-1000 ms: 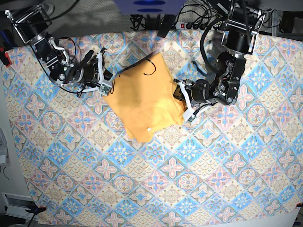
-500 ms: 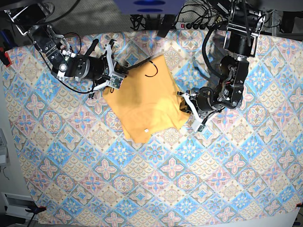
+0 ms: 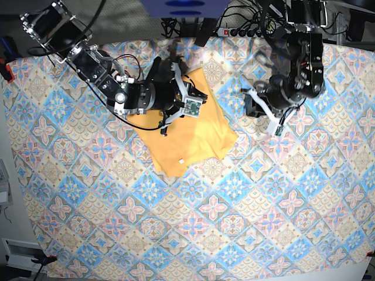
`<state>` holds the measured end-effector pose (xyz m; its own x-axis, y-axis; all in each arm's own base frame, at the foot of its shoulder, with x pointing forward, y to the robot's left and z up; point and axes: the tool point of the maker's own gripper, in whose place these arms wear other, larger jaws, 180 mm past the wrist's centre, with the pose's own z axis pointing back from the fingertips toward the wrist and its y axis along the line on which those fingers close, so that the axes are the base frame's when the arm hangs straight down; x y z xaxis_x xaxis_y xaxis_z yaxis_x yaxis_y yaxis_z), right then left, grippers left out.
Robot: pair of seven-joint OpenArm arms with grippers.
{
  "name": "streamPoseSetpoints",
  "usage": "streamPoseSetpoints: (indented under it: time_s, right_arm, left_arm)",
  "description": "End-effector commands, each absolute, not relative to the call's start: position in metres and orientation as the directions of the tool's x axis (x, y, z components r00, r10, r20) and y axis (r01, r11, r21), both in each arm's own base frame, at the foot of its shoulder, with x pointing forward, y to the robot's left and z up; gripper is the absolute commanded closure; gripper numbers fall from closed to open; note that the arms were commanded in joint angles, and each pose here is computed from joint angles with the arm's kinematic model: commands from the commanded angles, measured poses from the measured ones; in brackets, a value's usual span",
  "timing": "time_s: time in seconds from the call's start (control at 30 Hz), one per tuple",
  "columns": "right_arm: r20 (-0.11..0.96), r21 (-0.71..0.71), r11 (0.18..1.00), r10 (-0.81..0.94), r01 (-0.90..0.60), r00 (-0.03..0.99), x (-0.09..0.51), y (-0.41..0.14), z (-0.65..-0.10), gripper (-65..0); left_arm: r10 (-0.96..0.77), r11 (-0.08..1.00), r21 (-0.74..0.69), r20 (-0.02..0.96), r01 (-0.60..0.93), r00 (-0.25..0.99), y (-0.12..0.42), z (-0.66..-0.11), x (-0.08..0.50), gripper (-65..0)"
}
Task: Fold the T-shirt properly
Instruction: 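Release the left gripper and drag the bundle with the right gripper, then slide the held bundle across the cloth away from the left gripper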
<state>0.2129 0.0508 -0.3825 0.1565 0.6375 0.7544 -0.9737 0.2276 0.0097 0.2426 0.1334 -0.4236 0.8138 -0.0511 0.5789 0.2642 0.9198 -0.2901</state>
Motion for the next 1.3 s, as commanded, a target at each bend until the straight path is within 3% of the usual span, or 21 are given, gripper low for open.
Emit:
streamPoseSetpoints:
  time_s: [0.0, 0.33, 0.7, 0.83, 1.0, 1.27]
  right_arm:
    - [0.769, 0.003, 0.234, 0.621, -0.972, 0.152, 0.222, 0.055, -0.378, -3.7]
    - [0.687, 0.124, 0.325, 0.653, -0.938, 0.318, 0.247, 0.063, -0.436, -3.5]
    - [0.679, 0.219, 0.378, 0.603, -0.899, 0.419, 0.248, 0.076, -0.464, -3.6]
    - [0.674, 0.180, 0.403, 0.614, -0.897, 0.411, 0.267, 0.066, -0.469, -3.5]
    - [0.656, 0.122, 0.520, 0.597, -0.845, 0.462, 0.302, 0.027, -0.478, -3.7]
    - [0.637, 0.054, 0.612, 0.587, -0.789, 0.499, 0.345, -0.006, -0.477, -3.7]
  left_arm:
    - [-0.045, 0.925, -0.272, 0.612, 0.264, 0.790, 0.141, -0.412, 0.243, -3.6]
    - [-0.041, 0.938, -0.262, 0.564, 0.226, 0.825, 0.152, -0.410, 0.181, -3.6]
    - [-0.017, 0.931, -0.292, 0.562, 0.218, 0.827, 0.141, -0.411, 0.180, -3.6]
    - [-0.016, 0.932, -0.292, 0.560, 0.216, 0.828, 0.141, -0.412, 0.179, -3.6]
    - [-0.016, 0.932, -0.292, 0.560, 0.216, 0.828, 0.141, -0.412, 0.179, -3.6]
    - [-0.016, 0.932, -0.292, 0.560, 0.215, 0.828, 0.142, -0.412, 0.180, -3.7]
